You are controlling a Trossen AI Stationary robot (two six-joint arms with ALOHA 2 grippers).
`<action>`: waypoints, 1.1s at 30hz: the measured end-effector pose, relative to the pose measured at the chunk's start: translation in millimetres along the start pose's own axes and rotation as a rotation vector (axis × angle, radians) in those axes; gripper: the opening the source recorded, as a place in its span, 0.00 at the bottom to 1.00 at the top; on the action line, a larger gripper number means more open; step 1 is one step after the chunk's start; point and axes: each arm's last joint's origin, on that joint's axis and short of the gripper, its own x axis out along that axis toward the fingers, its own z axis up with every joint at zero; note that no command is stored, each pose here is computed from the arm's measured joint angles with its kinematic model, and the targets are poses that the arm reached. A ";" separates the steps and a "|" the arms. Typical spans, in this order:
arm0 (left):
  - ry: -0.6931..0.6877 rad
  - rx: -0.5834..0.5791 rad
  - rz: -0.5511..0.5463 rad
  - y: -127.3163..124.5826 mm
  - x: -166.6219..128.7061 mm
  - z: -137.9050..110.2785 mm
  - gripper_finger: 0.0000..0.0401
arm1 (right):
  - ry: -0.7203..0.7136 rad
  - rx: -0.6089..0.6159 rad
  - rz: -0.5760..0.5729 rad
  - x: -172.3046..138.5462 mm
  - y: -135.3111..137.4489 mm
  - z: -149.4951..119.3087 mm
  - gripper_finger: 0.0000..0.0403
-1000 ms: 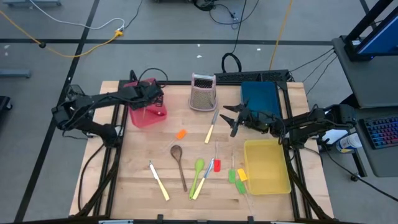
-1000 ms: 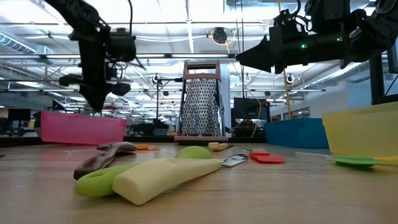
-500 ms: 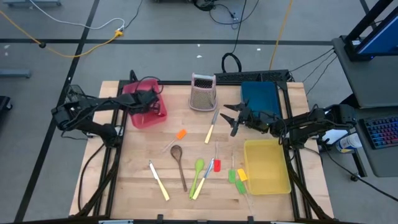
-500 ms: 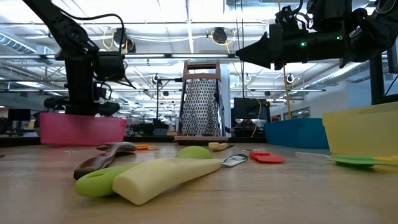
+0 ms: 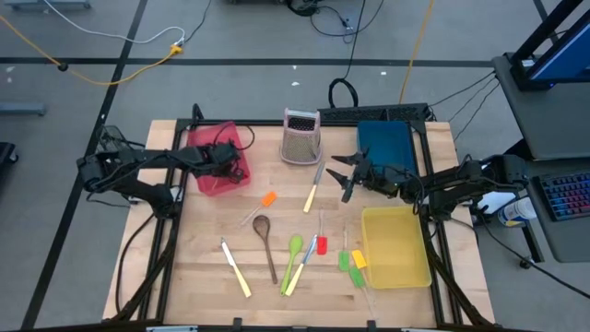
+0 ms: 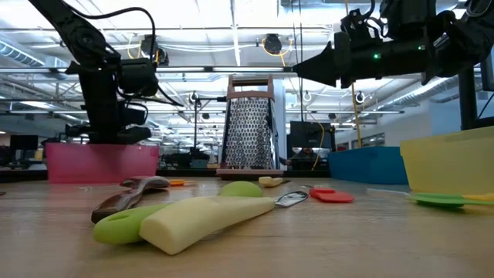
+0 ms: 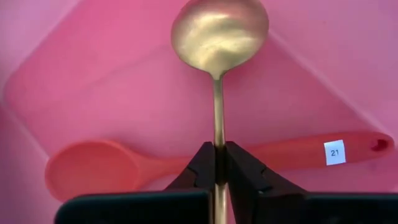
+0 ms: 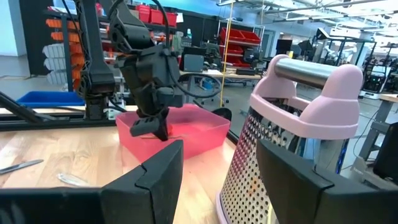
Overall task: Pick & Place Kitchen Items
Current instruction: Put the gold serving spoon into the pink bin, then put the brown serving spoon into the pink bin
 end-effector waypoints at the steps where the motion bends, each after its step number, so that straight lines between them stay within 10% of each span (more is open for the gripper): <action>1: 0.000 0.002 0.000 -0.5 -0.3 -0.5 0.07 | 0.003 -0.001 0.000 0.0 0.0 -0.3 0.49; 12: 0.012 -0.011 -0.010 -1.6 -3.1 1.5 0.30 | 0.008 0.044 0.003 0.0 0.2 -0.8 0.49; 24: -0.106 -0.059 -0.255 -24.5 -81.2 36.9 0.22 | 0.009 0.044 0.003 0.0 0.2 -0.9 0.49; 33: -0.140 0.015 -0.500 -78.9 -113.7 7.9 0.16 | 0.014 0.042 0.003 0.0 0.2 -1.4 0.49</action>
